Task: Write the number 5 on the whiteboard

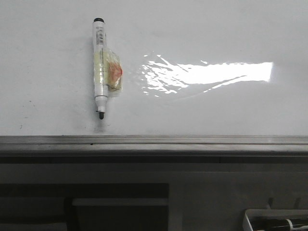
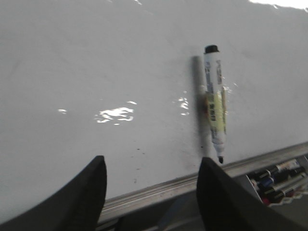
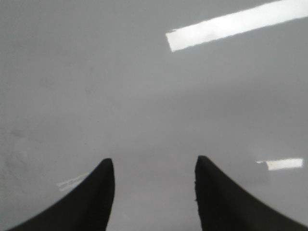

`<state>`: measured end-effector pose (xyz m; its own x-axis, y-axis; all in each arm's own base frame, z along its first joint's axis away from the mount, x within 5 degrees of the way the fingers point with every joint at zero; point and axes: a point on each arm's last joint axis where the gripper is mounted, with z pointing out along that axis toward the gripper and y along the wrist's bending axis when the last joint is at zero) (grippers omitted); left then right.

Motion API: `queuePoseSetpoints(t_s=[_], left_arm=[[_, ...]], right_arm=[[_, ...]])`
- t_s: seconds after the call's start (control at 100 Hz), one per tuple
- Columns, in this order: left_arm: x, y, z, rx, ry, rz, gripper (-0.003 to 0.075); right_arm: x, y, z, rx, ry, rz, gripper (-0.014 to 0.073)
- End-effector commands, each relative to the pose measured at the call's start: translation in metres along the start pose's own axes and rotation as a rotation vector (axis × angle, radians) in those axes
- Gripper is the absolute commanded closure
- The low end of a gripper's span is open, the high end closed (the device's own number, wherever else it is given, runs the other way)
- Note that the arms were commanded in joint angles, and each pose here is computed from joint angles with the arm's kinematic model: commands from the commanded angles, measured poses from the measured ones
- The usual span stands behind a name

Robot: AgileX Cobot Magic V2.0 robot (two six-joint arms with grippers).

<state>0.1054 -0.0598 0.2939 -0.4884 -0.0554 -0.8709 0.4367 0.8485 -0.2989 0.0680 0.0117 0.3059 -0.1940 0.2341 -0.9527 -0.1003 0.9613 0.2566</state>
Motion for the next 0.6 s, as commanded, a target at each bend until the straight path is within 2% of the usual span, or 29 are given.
queuePoseSetpoints(t_s=[0.0, 0.24, 0.45, 0.59], left_arm=[[-0.021, -0.01, 0.015, 0.072, -0.017, 0.013, 0.0323], [-0.03, -0.028, 0.066, 0.146, 0.087, -0.053, 0.0323], [-0.025, -0.041, 0.1, 0.159, 0.165, -0.051, 0.0323], [-0.018, -0.04, 0.117, 0.138, 0.206, -0.058, 0.0323]], right_arm=[[-0.016, 0.003, 0.0, 0.002, -0.064, -0.023, 0.0226], [-0.017, 0.003, 0.0, 0.001, -0.068, -0.023, 0.0226], [-0.018, 0.003, 0.0, -0.005, -0.07, -0.024, 0.0226], [-0.017, 0.005, -0.001, -0.023, -0.066, -0.015, 0.0227]])
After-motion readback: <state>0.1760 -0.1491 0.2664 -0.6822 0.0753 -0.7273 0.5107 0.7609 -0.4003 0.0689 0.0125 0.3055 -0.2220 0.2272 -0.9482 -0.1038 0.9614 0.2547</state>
